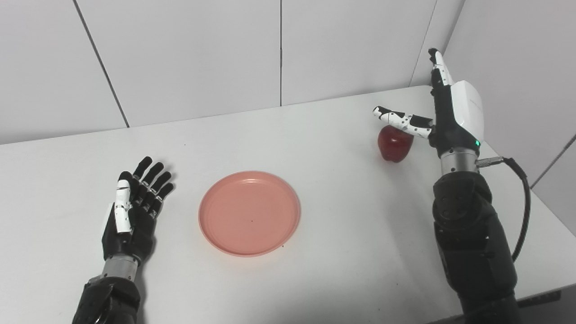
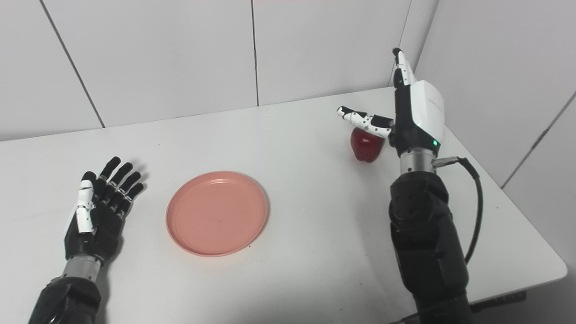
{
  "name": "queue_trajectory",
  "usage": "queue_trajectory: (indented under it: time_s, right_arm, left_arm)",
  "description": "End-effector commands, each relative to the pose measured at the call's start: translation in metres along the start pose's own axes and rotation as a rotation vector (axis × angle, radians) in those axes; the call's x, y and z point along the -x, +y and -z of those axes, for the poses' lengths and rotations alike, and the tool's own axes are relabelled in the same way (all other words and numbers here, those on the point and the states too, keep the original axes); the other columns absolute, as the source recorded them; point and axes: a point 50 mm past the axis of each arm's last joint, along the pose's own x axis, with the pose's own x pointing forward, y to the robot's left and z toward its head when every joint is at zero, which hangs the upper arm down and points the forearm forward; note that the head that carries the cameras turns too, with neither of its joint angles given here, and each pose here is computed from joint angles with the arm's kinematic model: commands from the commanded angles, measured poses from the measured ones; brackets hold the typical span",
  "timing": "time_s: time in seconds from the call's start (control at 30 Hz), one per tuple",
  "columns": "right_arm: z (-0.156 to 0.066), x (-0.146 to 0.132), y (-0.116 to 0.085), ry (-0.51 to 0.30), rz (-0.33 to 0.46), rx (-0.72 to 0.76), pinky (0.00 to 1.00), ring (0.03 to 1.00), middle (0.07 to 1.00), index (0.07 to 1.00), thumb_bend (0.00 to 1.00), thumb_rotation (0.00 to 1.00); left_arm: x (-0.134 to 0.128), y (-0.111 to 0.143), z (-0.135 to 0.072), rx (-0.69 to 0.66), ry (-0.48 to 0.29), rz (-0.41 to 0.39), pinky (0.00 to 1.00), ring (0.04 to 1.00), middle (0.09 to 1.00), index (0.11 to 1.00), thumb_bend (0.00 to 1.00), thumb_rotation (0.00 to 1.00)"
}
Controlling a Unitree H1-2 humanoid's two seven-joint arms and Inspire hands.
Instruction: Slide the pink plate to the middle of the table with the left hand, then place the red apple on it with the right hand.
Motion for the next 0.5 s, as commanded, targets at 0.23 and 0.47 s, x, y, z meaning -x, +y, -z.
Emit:
queue_trajectory:
  time_s: [0.23,0.47]
  right_arm:
    - [0.010,-0.014,-0.006,0.004,0.030,0.051,0.77,0.896,0.952,0.968,1.00,0.49]
    - [0.022,-0.021,0.004,0.039,-0.009,0.073,0.77,0.896,0.948,0.971,1.00,0.51]
  left_arm:
    - [0.004,0.008,0.005,-0.006,0.029,-0.019,0.87,0.864,0.883,0.871,0.40,1.00]
    - [0.005,0.007,0.005,-0.009,0.029,-0.021,0.87,0.864,0.879,0.867,0.40,1.00]
